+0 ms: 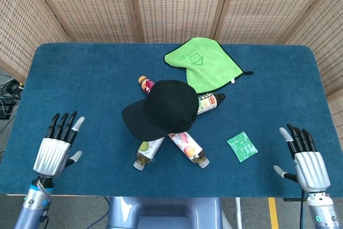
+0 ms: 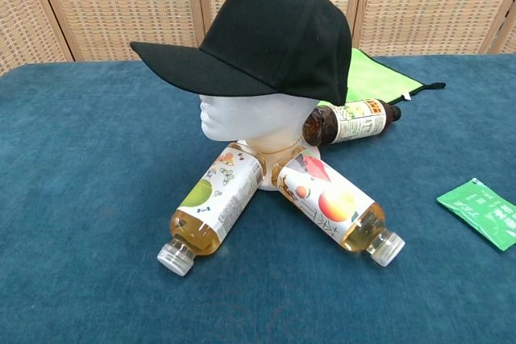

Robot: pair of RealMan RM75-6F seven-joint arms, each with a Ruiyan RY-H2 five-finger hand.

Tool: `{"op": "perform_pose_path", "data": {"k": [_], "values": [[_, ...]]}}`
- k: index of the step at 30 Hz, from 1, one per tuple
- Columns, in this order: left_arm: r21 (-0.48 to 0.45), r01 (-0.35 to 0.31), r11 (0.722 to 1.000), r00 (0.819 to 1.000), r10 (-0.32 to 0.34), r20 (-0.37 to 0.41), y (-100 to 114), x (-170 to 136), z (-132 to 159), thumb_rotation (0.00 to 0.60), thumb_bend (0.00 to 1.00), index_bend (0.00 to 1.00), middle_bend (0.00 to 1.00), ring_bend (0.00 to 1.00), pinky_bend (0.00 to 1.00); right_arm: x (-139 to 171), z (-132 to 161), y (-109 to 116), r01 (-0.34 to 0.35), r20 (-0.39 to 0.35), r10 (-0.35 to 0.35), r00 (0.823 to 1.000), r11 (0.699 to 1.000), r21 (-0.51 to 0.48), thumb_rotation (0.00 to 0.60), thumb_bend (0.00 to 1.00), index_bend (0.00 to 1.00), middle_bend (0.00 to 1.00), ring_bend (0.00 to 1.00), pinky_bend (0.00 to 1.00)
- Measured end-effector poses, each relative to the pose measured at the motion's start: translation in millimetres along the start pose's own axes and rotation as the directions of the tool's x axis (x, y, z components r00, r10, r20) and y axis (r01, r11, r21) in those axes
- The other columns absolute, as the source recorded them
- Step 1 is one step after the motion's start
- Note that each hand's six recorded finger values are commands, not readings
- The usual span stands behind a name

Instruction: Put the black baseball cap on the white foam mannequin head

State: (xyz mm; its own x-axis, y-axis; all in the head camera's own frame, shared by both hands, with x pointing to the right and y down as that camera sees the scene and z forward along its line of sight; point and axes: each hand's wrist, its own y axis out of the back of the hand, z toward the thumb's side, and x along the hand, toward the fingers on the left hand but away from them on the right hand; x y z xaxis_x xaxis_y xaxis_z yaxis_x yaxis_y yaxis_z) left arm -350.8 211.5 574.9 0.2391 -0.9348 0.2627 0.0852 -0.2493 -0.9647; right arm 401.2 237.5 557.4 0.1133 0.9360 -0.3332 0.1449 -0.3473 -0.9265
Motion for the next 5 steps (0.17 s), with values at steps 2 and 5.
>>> {"op": "perform_pose_path", "data": {"k": [2,5], "values": [[-0.009,0.031,0.999,0.999,-0.031,-0.032,-2.0,-6.2,-9.3,0.600,0.00,0.00,0.00,0.00,0.00,-0.3,1.3,-2.9,-0.013,-0.003,0.013,1.000,1.000,0.008,0.600,0.06,0.07,0.00,0.00,0.00],[-0.006,0.056,0.998,0.996,-0.056,-0.070,-1.2,-10.4,-22.3,0.600,0.00,0.00,0.00,0.00,0.00,-0.5,4.2,-5.9,-0.025,-0.009,0.026,1.000,1.000,0.015,0.600,0.06,0.07,0.00,0.00,0.00]]}}
